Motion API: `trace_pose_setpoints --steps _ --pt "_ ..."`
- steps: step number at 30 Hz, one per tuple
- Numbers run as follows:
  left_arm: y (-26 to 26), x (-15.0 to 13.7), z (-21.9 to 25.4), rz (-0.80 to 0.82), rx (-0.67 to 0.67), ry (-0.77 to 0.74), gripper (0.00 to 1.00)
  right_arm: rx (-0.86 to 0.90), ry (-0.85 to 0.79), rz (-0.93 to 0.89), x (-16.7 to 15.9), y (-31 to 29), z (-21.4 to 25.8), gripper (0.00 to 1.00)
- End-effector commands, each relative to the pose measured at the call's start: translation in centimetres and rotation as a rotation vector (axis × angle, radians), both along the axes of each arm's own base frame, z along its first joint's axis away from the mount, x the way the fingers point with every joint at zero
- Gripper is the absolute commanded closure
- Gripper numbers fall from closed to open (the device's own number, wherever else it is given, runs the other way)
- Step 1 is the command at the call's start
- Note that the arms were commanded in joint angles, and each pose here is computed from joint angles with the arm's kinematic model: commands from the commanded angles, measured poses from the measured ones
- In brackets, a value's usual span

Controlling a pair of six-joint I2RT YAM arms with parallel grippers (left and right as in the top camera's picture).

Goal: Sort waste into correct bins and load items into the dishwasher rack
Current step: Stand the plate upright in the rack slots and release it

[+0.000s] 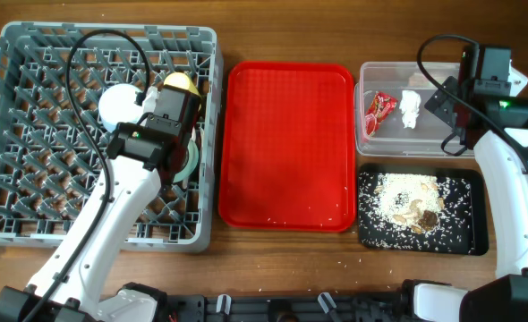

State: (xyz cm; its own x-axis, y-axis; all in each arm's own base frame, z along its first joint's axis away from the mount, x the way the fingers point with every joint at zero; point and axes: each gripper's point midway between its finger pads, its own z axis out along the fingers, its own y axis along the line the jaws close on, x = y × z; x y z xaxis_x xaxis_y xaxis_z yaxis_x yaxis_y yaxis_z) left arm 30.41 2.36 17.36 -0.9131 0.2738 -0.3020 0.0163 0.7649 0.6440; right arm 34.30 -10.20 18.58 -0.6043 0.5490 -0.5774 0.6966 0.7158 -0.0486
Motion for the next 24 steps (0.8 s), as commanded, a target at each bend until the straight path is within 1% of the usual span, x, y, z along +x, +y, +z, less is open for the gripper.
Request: trace_pose_setpoints --steps 1,6,9,10,12,14,17,20,22,24 --pt "-0.9 -0.1 -1.3 0.002 -0.088 0.019 0.36 -0.020 -0.026 -0.003 0.0 -0.2 1.1 0.00" --pt "-0.3 0.4 -1.0 0.102 -0.129 -0.073 0.37 -0.020 -0.026 -0.003 0.0 -0.2 1.1 0.00" --pt "1.6 0.3 -0.8 0.181 -0.123 -0.099 0.42 -0.020 -0.027 -0.004 0.0 -0.2 1.1 0.00" --pt "2.4 0.2 -0.8 0.221 -0.129 -0.112 0.42 -0.020 -0.026 -0.003 0.0 -0.2 1.1 0.00" --pt "4.3 -0.2 -0.8 0.369 -0.172 -0.188 0.43 -0.020 -0.026 -0.003 0.0 -0.2 1.1 0.00" --pt "5.1 -0.4 -1.3 0.455 -0.232 -0.218 0.44 -0.020 -0.026 -0.003 0.0 -0.2 1.1 0.00" --pt "6.0 -0.3 -1.2 0.486 -0.236 -0.240 0.44 -0.021 -0.027 -0.003 0.0 -0.2 1.1 0.00" --pt "5.9 -0.1 -1.3 0.486 -0.257 -0.242 0.45 -0.020 -0.027 -0.004 0.0 -0.2 1.1 0.00" --pt "4.6 0.1 -2.1 0.468 -0.338 -0.216 0.44 -0.020 -0.026 -0.003 0.0 -0.2 1.1 0.00" --pt "3.5 0.3 -2.6 0.453 -0.407 -0.192 0.39 -0.020 -0.026 -0.003 0.0 -0.2 1.1 0.00"
